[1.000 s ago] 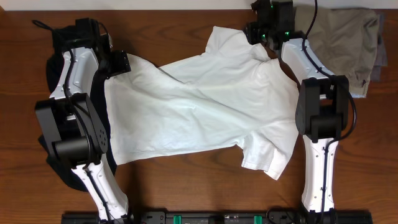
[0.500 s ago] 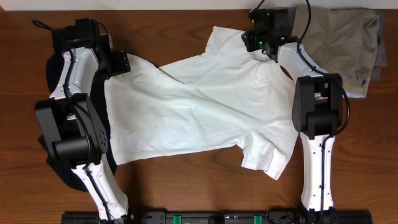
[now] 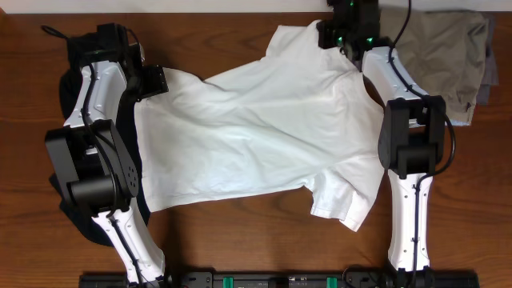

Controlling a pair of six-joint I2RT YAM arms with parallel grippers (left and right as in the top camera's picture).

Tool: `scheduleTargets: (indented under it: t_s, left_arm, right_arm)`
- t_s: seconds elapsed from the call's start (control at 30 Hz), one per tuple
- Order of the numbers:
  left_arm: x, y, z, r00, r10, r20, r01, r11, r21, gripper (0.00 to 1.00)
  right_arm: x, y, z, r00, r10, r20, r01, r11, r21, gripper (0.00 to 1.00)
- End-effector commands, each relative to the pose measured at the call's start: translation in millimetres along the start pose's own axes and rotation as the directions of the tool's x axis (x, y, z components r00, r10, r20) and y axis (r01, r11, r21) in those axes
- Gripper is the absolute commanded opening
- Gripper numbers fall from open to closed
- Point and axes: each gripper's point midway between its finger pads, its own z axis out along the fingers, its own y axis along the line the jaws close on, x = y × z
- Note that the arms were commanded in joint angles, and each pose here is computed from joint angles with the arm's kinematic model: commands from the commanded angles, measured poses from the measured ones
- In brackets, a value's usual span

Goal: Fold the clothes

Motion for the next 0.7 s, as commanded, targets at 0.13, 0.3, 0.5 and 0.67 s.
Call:
scheduleTargets:
  t_s: [0.13,0.3,0.5,0.67]
  left_arm:
    - [-8.8,-2.8,-10.9,0.999,0.011,0.036,-0.011,1.0,0.006,0.81]
    - [-8.9,-2.8,-10.9,0.999,0.011,0.037,-0.011,1.0,0.006,0.81]
    - [-9.0,-2.8,-10.9,0.999,0.011,0.037,-0.011,1.0,0.006,0.81]
    - [-11.1,-3.1,-11.0,0.999,0.013,0.046,-0.013,1.0,0.006,0.81]
  right_arm:
    - [-17.5,-52.1,-14.7,0.997,0.048,0.065,-0.053,0.995,0.088,0.01]
    - [-32.6,-64.6,-19.6,0.992,0.028,0.126,-0.044,0.991,0.125,0.01]
    - [-39.7,-66.1,-21.4,0.988,0.019,0.151,-0.039,0.991,0.129,0.01]
    - [-43.2,-84.6,-30.0,0.985,0.059,0.165,-0.085,0.984,0.154,0.01]
